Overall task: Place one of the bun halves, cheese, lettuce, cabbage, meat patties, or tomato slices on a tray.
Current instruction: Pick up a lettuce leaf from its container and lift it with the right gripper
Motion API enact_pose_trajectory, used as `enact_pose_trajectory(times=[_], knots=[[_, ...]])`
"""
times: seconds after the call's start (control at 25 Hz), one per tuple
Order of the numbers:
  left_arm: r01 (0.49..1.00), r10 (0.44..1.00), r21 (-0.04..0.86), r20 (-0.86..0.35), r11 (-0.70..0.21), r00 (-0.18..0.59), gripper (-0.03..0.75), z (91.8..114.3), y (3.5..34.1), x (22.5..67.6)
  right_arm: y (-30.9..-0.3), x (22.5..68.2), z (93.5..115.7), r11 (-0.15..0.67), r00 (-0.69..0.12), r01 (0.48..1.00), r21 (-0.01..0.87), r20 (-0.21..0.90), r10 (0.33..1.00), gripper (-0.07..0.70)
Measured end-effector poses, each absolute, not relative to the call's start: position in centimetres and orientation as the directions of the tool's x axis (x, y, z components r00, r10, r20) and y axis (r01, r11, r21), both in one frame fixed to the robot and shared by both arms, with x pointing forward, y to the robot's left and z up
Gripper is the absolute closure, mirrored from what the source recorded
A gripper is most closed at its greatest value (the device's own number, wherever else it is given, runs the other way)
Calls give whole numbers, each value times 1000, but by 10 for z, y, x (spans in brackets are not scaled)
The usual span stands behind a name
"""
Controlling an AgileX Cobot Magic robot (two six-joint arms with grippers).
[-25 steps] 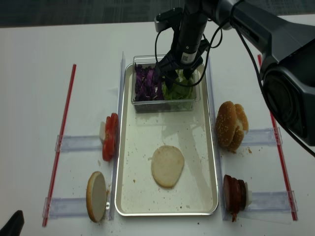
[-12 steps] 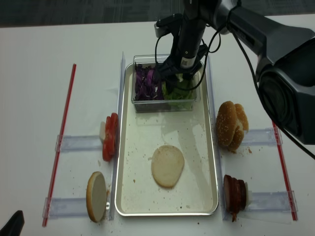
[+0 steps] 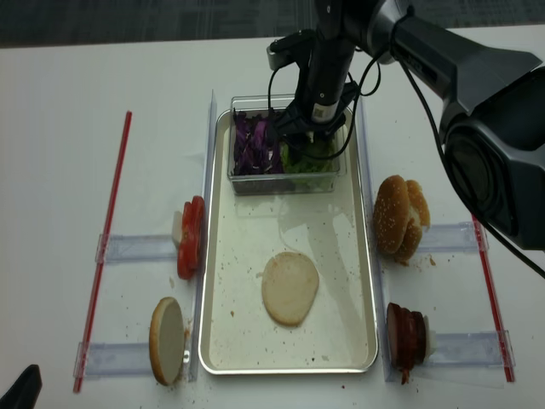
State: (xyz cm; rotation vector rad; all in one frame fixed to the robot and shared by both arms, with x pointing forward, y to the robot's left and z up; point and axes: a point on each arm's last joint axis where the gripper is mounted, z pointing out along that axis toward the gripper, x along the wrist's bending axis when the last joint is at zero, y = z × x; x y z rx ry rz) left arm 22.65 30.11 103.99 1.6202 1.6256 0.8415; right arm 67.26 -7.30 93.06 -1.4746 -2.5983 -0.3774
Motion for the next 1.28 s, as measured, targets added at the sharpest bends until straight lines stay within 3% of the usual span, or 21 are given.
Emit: enact_pose_trajectory(times=[0.28, 0.72, 1.28], knots=[[558, 1000, 830, -24, 15, 9, 306, 1040, 301, 227, -73, 673, 931, 492, -515, 857, 151, 231, 825, 359], [558, 1000, 830, -24, 15, 9, 306, 1040, 301, 227, -73, 673, 931, 493, -516, 857, 151, 229, 826, 512], [558, 1000, 830, -24, 15, 9, 306, 1040, 301, 227, -74, 674, 935, 504, -525, 851, 146, 215, 824, 542]])
